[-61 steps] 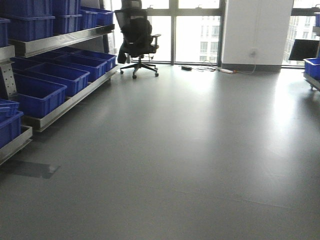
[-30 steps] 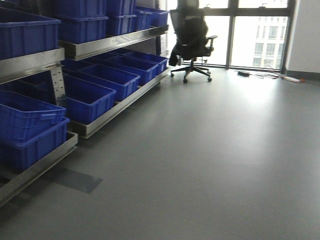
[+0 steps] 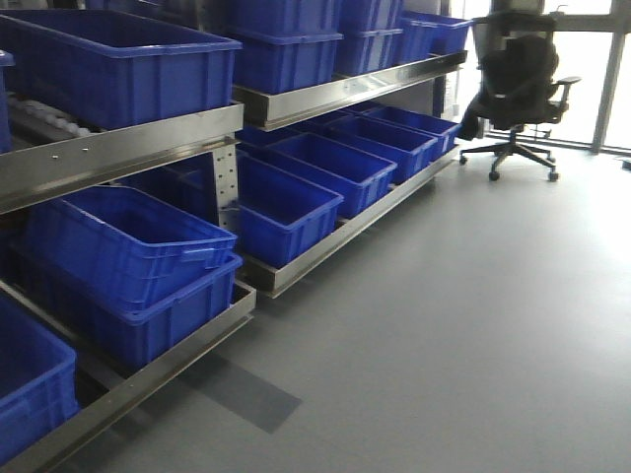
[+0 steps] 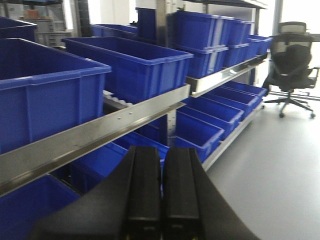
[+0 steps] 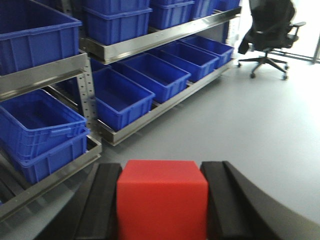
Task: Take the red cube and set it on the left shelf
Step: 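Drive the base across the room to the rack of blue bins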
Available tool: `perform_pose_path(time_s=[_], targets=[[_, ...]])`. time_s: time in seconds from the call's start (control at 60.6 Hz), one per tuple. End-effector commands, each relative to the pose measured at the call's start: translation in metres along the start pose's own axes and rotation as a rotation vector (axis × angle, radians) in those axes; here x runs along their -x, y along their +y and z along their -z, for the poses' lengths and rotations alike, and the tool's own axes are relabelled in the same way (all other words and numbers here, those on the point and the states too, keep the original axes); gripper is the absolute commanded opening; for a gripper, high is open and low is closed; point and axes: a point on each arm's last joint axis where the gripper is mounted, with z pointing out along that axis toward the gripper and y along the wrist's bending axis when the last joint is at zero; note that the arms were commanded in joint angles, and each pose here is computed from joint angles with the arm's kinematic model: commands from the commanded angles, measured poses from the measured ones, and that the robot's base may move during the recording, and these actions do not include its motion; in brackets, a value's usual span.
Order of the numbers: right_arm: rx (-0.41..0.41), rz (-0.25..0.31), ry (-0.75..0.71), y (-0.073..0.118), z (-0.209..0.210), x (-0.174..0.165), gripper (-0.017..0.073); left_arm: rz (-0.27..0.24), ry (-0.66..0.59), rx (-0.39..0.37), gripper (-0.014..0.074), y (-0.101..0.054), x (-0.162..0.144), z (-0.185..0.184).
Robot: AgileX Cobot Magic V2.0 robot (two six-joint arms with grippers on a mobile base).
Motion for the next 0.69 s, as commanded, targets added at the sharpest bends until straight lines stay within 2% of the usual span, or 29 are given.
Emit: perform_pose_path(time_s=[0.0, 0.677], targets=[[0.000, 0.016, -0.111, 0.0004, 0.0014, 0.0168, 0.0053, 0.000, -0.077, -0.006, 0.0102, -0.0002, 0.0004, 0.0011], [0.000, 0.016, -0.111, 0.0004, 0.0014, 0.0168, 0.0053, 0.000, -0.077, -0.006, 0.0102, -0.0002, 0.0004, 0.0011]])
